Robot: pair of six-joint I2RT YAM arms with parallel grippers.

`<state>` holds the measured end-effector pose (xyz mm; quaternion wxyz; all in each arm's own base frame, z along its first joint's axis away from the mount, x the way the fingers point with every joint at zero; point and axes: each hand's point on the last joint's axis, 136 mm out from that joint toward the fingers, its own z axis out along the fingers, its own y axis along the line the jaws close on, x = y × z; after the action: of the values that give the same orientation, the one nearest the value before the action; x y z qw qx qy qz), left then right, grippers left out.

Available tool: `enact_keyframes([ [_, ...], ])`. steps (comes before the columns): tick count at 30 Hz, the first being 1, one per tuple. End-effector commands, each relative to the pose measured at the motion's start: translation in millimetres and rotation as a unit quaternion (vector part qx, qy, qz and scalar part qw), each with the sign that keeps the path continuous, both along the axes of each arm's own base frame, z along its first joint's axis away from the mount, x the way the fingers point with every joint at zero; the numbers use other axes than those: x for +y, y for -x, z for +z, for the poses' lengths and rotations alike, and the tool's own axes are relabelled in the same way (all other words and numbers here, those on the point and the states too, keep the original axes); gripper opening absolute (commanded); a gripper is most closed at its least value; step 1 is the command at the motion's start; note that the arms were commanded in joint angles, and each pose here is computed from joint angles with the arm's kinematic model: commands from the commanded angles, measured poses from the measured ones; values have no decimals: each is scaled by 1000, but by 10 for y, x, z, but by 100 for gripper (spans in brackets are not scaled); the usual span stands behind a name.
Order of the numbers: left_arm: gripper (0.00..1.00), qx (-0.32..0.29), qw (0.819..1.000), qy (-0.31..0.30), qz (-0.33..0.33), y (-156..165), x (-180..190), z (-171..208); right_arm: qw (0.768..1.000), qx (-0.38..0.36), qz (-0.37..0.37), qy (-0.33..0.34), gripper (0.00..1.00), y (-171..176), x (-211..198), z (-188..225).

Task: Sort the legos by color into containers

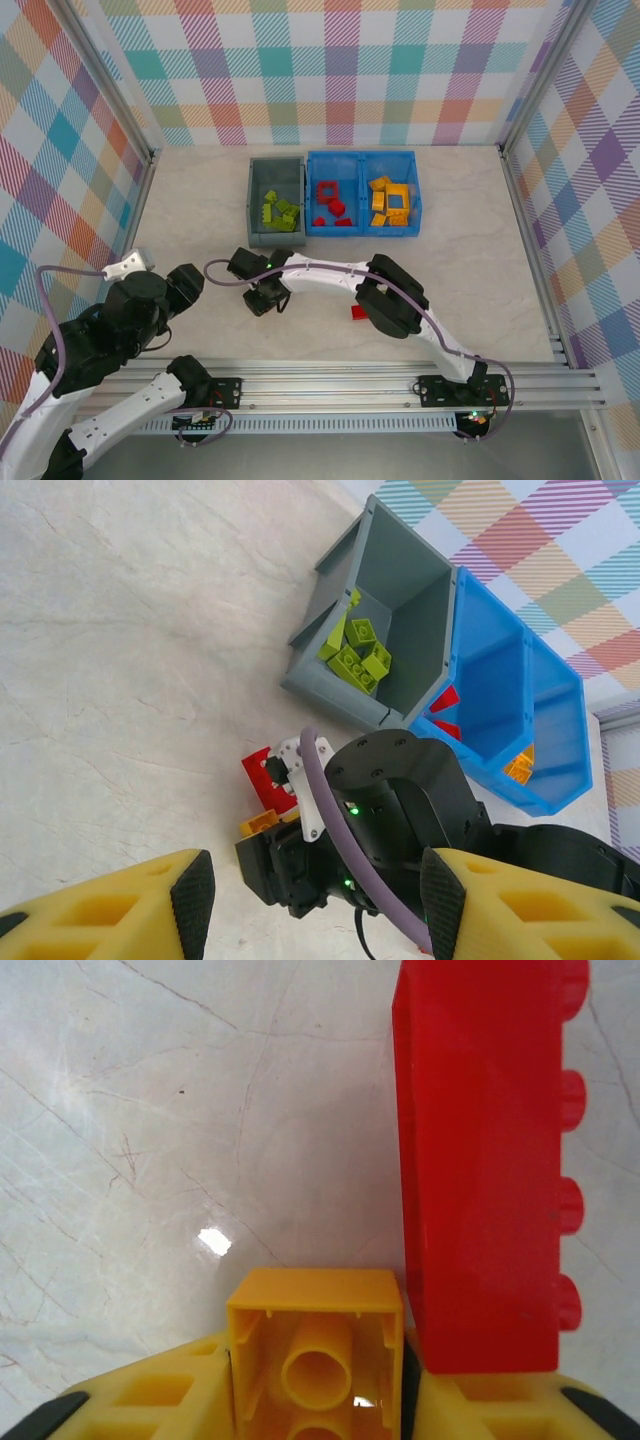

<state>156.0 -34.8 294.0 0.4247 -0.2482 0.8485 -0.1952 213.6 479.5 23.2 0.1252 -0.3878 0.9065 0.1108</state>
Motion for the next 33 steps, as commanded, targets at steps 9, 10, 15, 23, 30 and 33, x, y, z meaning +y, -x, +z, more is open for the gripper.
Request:
enact_keyframes([
  [9, 59, 8, 990, 33, -136, -206, -749, 89, 996, -36, -53, -55, 33, 260, -858, 1011],
  [10, 58, 10, 988, 41, -152, -244, -863, 100, 995, -40, -71, -66, 33, 236, -1025, 1146],
  [15, 58, 12, 977, 69, -202, -459, -1333, 120, 974, -59, -194, -100, 33, -171, -1997, 1596],
  [23, 57, 8, 966, 17, -258, -675, -2085, 61, 922, -64, -357, -135, 35, -1369, -3029, 1715],
  [30, 57, 9, 954, -32, -298, -631, -2754, -112, 916, -23, -388, -104, 35, -2159, -3181, 1235],
  [33, 57, 7, 951, -53, -306, -614, -2923, -156, 915, -2, -396, -82, 35, -2343, -3219, 1014],
])
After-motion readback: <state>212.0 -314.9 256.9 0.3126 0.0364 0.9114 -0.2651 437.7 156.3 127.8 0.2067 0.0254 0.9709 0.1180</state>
